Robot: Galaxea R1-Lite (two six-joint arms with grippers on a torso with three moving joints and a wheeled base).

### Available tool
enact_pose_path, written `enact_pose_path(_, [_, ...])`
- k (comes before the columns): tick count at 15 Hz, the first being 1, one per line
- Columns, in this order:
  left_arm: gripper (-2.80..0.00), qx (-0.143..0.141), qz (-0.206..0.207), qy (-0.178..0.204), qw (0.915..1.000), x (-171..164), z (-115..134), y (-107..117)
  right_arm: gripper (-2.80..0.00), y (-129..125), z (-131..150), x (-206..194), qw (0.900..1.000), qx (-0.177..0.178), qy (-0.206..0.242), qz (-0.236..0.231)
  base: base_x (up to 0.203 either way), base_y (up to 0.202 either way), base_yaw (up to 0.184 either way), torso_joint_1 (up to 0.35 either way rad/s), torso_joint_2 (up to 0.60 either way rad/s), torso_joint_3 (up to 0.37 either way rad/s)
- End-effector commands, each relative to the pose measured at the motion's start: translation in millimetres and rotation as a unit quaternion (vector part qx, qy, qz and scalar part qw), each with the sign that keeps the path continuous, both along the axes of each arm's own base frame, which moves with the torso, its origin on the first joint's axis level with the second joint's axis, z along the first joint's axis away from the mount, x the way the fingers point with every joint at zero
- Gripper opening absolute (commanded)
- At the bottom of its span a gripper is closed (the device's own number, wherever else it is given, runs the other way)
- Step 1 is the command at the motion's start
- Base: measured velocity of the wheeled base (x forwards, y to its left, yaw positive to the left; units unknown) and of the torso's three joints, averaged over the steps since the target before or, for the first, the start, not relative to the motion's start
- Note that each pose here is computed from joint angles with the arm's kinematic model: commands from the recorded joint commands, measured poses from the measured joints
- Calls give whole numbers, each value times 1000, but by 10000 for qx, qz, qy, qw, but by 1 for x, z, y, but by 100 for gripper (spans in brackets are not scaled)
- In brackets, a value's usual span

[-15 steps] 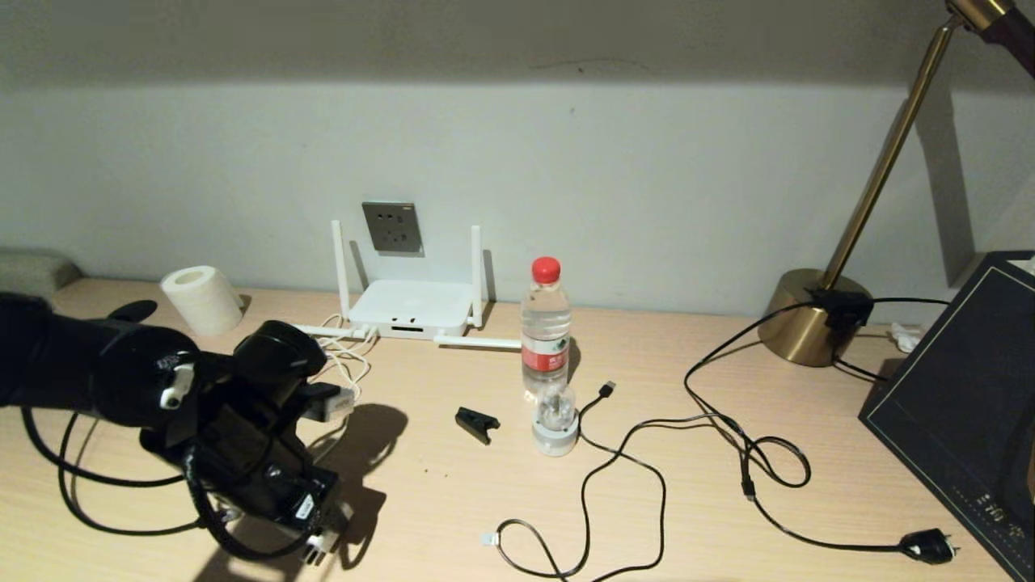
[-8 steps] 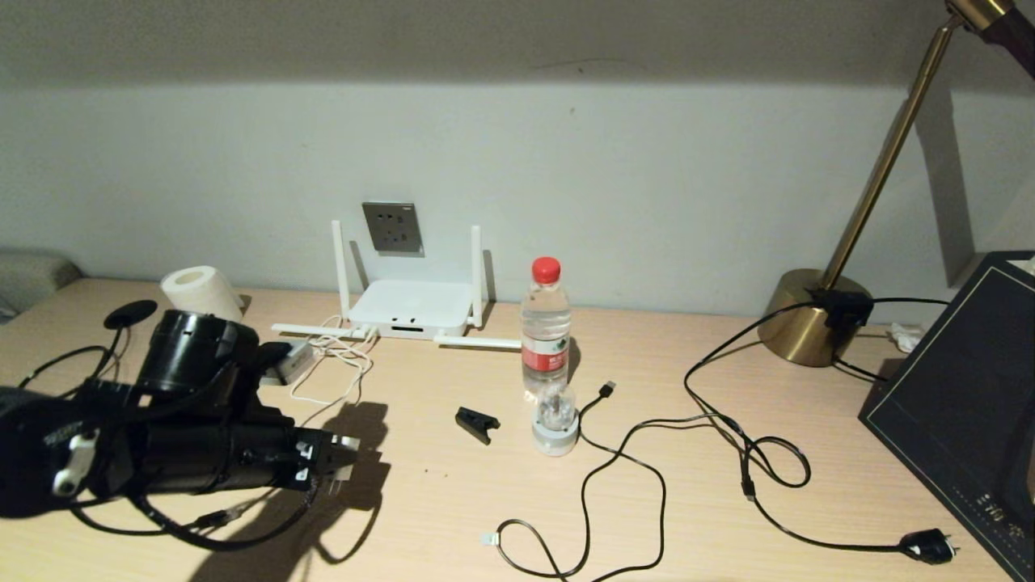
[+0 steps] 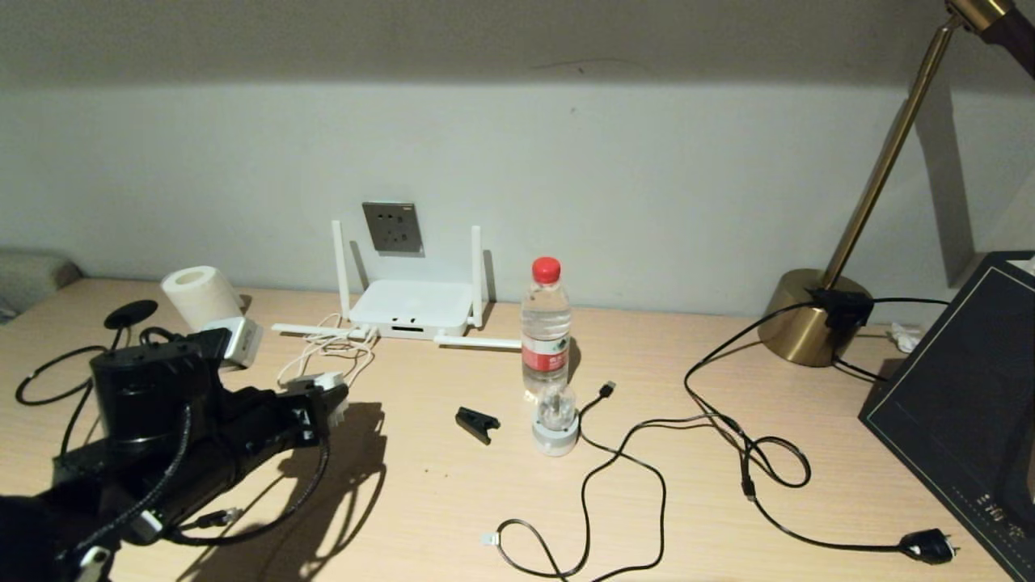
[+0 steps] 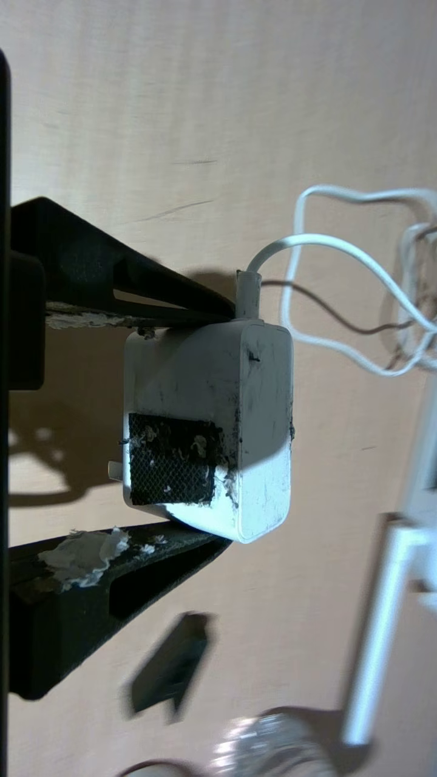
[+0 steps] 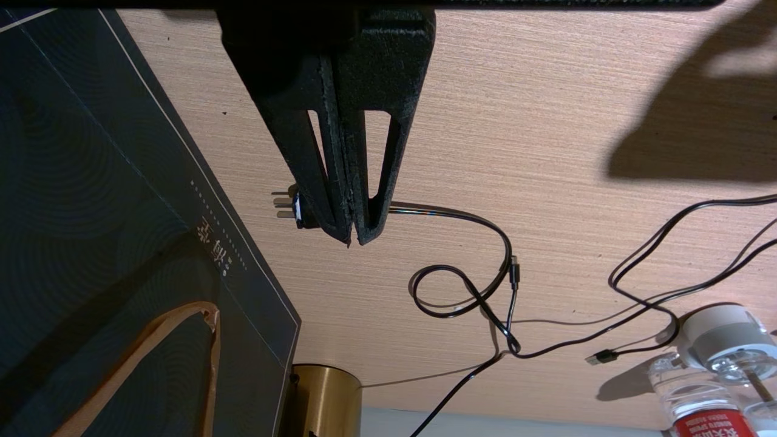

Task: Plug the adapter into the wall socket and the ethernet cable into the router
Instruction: Pick up plug

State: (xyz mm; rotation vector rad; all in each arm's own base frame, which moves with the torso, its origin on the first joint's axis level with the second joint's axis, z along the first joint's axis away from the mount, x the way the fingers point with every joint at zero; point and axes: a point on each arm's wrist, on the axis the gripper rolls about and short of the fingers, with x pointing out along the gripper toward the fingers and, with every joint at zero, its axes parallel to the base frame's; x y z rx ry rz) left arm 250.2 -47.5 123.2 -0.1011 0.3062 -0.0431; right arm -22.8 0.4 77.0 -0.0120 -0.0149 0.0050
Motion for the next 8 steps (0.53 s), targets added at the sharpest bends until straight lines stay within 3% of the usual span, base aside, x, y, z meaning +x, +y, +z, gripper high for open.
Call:
enact_pose_path(1, [-280,-44,107,-436,9990,22,-27,-6,-280,0,-1,0,10000,-2,21,-2,0,0,0,0,0,0])
enact_pose_path(3, [-280,17,150,-579,9982,31,-49,-10,-280,0,-1,0,10000,-2,28,2,0,0,0,0,0,0])
enact_pose_path(5, [-280,303,99,-420,9986,36,-71,-14,-280,0,-1,0,10000,-2,28,-2,0,0,0,0,0,0])
enact_pose_path(8, [-280,364,25,-582,9976,46,-71,-20,-280,0,-1,0,10000,-2,27,-2,0,0,0,0,0,0])
